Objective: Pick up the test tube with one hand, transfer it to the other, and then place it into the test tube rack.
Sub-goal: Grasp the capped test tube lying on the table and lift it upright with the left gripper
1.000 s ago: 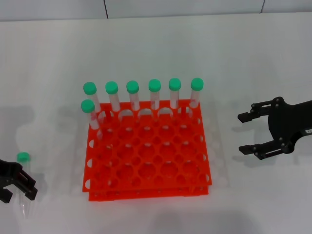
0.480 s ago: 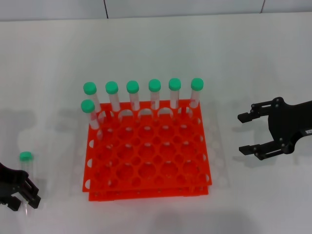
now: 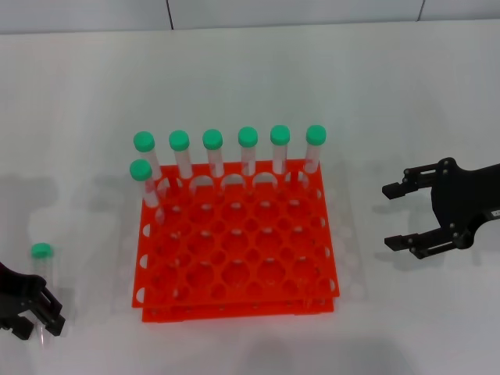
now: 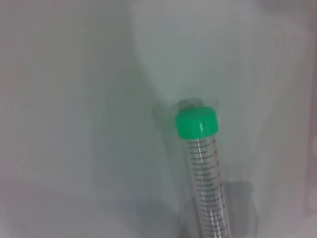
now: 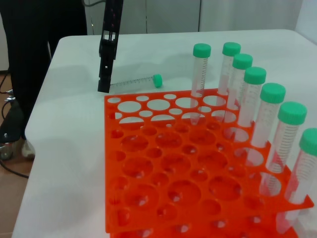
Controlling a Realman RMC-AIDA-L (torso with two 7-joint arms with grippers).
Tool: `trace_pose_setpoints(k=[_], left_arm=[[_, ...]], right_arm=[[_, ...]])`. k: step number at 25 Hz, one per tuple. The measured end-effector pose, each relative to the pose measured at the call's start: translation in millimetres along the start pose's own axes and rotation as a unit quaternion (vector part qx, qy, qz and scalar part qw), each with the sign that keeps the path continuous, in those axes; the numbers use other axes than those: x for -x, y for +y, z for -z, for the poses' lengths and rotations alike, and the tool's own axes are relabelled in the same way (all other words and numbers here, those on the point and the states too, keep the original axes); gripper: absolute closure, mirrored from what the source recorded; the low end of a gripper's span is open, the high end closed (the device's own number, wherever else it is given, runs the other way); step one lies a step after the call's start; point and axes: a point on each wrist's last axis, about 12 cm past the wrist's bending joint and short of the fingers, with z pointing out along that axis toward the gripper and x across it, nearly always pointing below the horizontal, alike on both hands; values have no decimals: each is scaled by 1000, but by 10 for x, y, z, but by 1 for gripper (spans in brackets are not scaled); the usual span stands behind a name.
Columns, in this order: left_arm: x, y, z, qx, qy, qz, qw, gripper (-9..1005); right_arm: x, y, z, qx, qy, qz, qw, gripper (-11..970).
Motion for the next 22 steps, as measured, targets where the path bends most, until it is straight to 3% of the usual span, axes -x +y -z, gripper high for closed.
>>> trace_pose_setpoints(k=[22], left_arm=[[5,2,13,16,6,-5,1000,604]], right_arm=[[7,-8,-1,-1,0,1,1000,210]])
